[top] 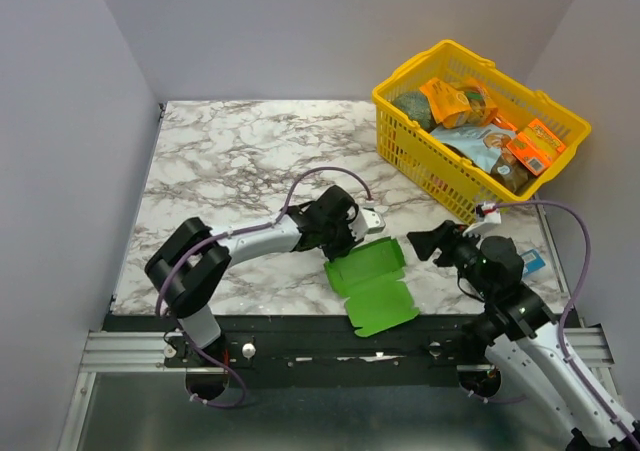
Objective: Fold the paper box
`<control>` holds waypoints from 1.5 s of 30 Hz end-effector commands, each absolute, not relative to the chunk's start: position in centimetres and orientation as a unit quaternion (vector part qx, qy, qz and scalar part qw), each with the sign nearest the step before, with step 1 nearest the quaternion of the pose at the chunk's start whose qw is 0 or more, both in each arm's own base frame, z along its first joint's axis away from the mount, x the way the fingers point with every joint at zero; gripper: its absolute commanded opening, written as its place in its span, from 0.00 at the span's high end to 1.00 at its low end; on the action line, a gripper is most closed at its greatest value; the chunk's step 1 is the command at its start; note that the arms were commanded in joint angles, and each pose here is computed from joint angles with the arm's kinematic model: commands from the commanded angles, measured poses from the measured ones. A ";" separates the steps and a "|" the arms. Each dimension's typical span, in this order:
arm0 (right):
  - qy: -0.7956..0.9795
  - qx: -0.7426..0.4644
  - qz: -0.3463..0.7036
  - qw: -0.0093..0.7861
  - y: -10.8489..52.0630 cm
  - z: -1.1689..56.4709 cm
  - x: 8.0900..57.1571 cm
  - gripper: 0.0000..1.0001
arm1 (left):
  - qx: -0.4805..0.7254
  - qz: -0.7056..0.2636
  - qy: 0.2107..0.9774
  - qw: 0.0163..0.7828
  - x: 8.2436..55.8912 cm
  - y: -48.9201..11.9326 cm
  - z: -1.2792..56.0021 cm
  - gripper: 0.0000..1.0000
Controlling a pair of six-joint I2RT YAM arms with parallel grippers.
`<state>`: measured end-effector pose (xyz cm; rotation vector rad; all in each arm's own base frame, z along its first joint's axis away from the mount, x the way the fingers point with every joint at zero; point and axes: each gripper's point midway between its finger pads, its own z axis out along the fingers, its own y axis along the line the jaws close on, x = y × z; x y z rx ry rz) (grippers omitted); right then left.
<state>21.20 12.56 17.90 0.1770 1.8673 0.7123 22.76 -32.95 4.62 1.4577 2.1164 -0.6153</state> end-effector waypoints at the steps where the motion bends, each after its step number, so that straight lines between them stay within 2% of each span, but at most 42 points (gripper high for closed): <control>1: 0.785 -0.039 0.278 0.552 13.9 20.1 21.7 0.22 | 0.611 -0.207 0.692 0.326 23.2 -31.1 10.0 1.00; 7: 0.765 -0.191 0.320 0.525 18.4 22.0 21.8 0.23 | 0.649 -0.136 0.643 0.383 23.3 -27.8 13.0 1.00; 9: 0.759 -0.222 0.323 0.520 19.1 22.4 22.1 0.26 | 0.656 -0.123 0.633 0.391 23.3 -27.2 13.6 1.00; 14: 0.733 -0.295 0.337 0.512 21.4 24.0 23.1 0.26 | 0.665 -0.107 0.605 0.425 22.5 -26.4 15.6 1.00; 18: 0.744 -0.354 0.355 0.442 23.1 23.4 23.0 0.24 | 0.675 -0.102 0.579 0.446 21.4 -26.7 17.0 1.00; 25: 0.760 -0.390 0.404 0.327 25.1 22.2 22.3 0.23 | 0.700 -0.073 0.532 0.471 19.1 -27.3 17.1 1.00; 29: 0.749 -0.400 0.456 0.266 26.1 21.4 20.4 0.22 | 0.709 -0.032 0.513 0.482 19.0 -27.2 16.8 1.00; 34: 0.764 -0.406 0.459 0.204 26.6 18.2 18.8 0.23 | 0.711 0.003 0.496 0.499 19.4 -26.8 16.7 1.00; 45: 0.770 -0.410 0.453 0.181 27.4 15.2 18.3 0.28 | 0.721 0.028 0.446 0.530 18.0 -27.8 16.3 1.00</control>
